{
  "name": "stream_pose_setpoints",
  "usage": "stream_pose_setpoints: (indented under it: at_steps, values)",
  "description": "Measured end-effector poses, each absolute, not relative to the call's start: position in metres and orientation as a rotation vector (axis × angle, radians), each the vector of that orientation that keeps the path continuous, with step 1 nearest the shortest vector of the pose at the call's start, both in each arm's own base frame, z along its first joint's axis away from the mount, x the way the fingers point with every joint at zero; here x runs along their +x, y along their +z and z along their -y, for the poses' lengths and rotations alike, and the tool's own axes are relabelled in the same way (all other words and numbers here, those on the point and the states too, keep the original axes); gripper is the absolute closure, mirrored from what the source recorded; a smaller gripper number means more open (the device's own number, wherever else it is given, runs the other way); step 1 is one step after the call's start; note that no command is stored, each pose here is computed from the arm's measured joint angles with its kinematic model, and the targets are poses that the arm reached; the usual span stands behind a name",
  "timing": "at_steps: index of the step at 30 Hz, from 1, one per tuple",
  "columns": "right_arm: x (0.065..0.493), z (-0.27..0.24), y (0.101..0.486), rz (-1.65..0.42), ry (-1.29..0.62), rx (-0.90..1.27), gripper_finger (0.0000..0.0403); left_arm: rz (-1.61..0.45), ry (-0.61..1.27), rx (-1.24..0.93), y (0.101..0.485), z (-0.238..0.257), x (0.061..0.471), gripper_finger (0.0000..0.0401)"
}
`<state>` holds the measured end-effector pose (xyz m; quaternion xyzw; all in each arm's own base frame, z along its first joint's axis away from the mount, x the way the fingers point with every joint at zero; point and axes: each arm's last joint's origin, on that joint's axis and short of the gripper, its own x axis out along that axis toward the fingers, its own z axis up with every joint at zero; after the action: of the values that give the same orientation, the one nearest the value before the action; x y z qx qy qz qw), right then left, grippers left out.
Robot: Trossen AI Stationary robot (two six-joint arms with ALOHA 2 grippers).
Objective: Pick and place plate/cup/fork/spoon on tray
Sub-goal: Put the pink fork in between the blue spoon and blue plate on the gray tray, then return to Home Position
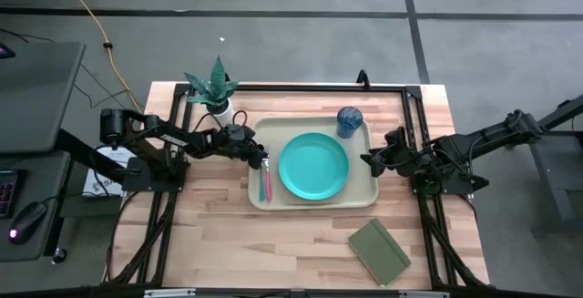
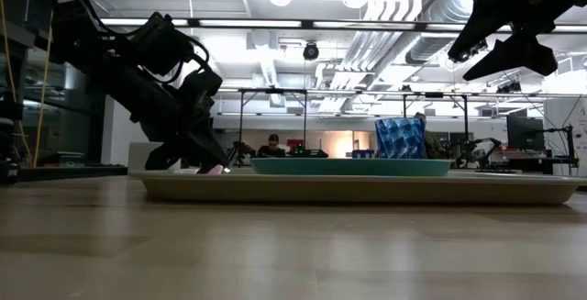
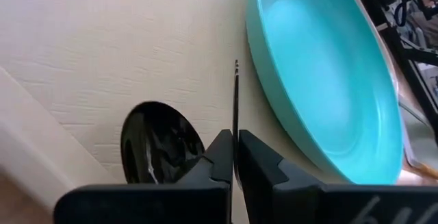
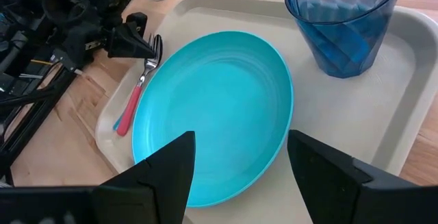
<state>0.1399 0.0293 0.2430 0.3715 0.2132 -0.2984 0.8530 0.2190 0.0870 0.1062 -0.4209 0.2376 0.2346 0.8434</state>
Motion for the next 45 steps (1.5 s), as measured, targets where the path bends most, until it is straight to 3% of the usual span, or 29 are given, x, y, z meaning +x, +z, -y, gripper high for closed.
stream_pose_setpoints:
  at_steps: [14,29,45]
  values:
    - [0.140,-0.028,0.243,-0.422,-0.654,0.766,0.0178,-0.439,0.519,-0.848,0.113,-0.088,0.226,0.0391]
    - [0.140,-0.028,0.243,-0.428,-0.648,0.752,0.0178,-0.505,0.529,-0.834,0.102,-0.082,0.247,0.0360]
    - [0.140,-0.029,0.243,-0.433,-0.642,0.781,0.0178,-0.491,0.545,-0.846,0.104,-0.100,0.242,0.0256]
